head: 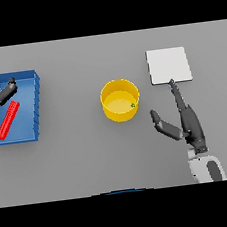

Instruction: Pick up the red beaker and tilt it to pour out 1 green nut into yellow bowl. Pick up the yellow bowl and place it on the metallic measuring scale.

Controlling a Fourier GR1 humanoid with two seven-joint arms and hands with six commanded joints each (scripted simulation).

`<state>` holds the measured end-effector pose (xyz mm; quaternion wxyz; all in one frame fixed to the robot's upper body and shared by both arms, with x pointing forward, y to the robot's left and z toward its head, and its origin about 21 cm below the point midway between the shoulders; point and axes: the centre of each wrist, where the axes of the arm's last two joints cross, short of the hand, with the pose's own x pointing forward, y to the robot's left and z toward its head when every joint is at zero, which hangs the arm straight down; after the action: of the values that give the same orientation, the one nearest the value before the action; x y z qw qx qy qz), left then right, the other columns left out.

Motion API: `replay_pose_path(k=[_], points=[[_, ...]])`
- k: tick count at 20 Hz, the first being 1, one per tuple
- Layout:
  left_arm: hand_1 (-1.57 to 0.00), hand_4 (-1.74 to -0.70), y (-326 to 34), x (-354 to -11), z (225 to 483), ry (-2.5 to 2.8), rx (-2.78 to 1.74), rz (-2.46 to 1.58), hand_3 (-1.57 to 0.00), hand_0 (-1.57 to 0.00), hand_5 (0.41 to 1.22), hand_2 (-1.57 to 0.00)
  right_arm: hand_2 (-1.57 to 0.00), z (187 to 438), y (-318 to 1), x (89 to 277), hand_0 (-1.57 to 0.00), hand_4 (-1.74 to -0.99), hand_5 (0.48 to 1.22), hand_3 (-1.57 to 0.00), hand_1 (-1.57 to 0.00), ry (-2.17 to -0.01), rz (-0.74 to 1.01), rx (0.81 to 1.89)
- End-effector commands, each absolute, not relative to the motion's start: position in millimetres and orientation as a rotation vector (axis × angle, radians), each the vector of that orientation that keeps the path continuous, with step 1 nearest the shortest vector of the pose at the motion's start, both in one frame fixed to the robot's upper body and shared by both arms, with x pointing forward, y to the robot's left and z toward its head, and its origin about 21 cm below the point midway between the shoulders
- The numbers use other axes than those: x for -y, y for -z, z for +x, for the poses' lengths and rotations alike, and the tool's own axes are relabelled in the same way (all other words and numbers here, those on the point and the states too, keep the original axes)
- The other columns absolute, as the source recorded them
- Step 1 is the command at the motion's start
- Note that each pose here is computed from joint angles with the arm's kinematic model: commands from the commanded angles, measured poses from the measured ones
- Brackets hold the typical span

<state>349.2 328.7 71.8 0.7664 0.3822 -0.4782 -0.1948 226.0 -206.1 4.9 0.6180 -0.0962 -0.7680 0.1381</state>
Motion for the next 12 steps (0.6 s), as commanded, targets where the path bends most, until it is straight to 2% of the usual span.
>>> replay_pose_path(k=[1,4,6,9,12], points=[[-0.17,-0.80,-71,-326,351,0.419,1.045,0.824,-0.16,-0.20,0.652,-0.17,0.00,227,-4,200.5,0.00,-1.015,0.642,0.00,0.00,-0.324,-0.209,1.762],[-0.08,-0.78,-69,-330,352,0.411,1.074,0.831,-0.08,-0.10,0.651,-0.09,0.00,228,-8,206.4,0.00,-1.020,0.640,0.00,0.00,-0.375,-0.250,1.718],[-0.05,-0.76,-75,-328,353,0.420,1.110,0.846,-0.05,-0.07,0.657,-0.06,0.00,236,-17,208.9,0.00,-1.005,0.669,0.00,0.00,-0.502,-0.211,1.733],[-0.03,-0.75,-75,-327,353,0.421,1.116,0.834,-0.03,-0.03,0.662,-0.03,0.00,259,-35,211.2,0.00,-1.071,0.678,0.00,0.00,-0.833,-0.283,1.675],[-0.01,-0.74,-73,-323,353,0.429,1.131,0.827,-0.01,-0.02,0.673,-0.01,0.00,277,-49,201.6,0.00,-1.151,0.672,0.00,0.00,-1.108,-0.333,1.665]])
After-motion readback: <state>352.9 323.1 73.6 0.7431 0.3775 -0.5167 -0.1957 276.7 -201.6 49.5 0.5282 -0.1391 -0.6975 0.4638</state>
